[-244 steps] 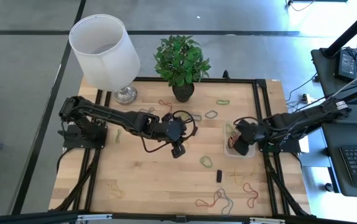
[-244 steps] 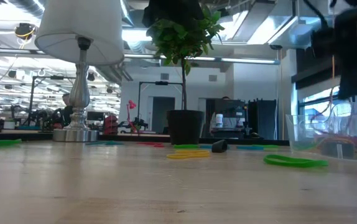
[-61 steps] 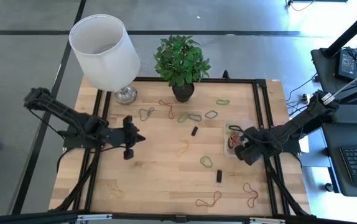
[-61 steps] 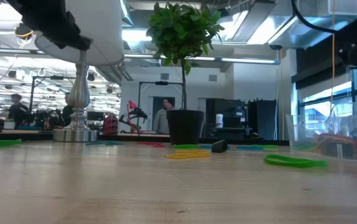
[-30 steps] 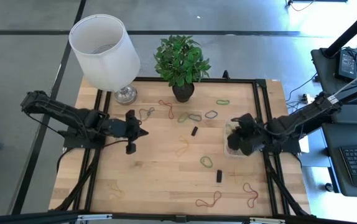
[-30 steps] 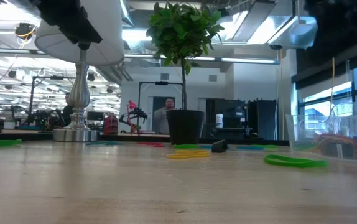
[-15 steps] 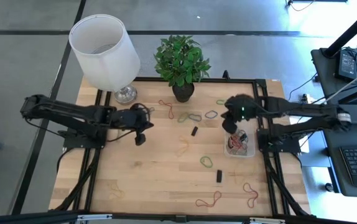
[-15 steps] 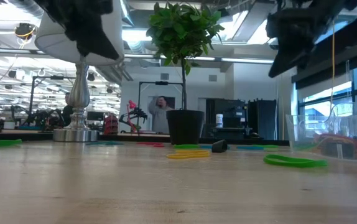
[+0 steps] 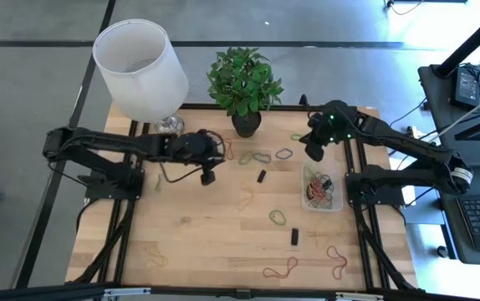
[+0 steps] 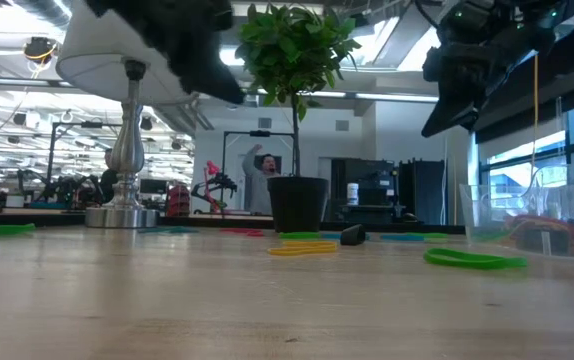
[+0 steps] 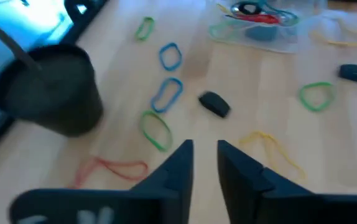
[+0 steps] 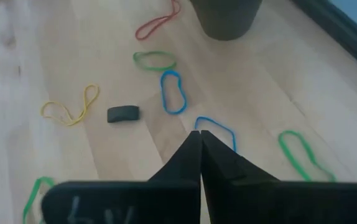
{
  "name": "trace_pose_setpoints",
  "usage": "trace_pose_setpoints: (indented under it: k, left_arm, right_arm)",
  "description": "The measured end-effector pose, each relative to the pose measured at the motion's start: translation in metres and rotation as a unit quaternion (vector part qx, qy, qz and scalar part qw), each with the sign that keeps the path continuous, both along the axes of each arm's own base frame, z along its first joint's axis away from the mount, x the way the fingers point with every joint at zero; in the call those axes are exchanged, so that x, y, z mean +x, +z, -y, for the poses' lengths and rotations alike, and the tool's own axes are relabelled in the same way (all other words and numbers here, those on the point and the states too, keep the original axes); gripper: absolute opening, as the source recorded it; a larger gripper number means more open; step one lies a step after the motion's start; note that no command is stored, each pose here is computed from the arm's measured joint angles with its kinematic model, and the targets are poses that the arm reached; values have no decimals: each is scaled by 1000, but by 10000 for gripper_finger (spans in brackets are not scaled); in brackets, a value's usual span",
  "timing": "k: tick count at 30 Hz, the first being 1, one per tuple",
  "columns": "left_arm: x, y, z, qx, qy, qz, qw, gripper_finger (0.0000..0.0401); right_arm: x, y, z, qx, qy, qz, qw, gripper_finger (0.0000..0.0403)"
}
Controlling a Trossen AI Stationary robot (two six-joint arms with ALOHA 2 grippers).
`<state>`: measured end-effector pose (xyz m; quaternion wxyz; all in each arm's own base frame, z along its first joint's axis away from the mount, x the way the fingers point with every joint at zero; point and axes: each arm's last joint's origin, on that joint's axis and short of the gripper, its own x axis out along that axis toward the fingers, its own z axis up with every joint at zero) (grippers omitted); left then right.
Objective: Pick and place rubber bands into bin
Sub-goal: Put the red rubber band into the transparent bin
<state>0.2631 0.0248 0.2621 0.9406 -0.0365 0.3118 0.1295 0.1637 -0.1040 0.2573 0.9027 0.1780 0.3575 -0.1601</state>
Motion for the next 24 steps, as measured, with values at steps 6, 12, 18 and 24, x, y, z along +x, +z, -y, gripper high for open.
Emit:
trace_pose_setpoints:
  k: [6, 12, 18, 24]
  left_arm:
    - [23, -2, -35, 41, 29, -84, 995, 141]
    - [34, -30, -74, 36, 52, -153, 986, 193]
    - [40, -68, -106, 9, 79, -200, 977, 213]
    - [50, -101, -128, 11, 93, -206, 974, 212]
  right_arm:
    - [-3, 0, 5, -3, -13, 1, 1000, 8]
    - [-4, 0, 6, -4, -12, 1, 1000, 9]
    - [-3, 0, 6, -12, -5, -1, 1000, 4]
    - [-3, 1, 6, -16, -5, 4, 1000, 11]
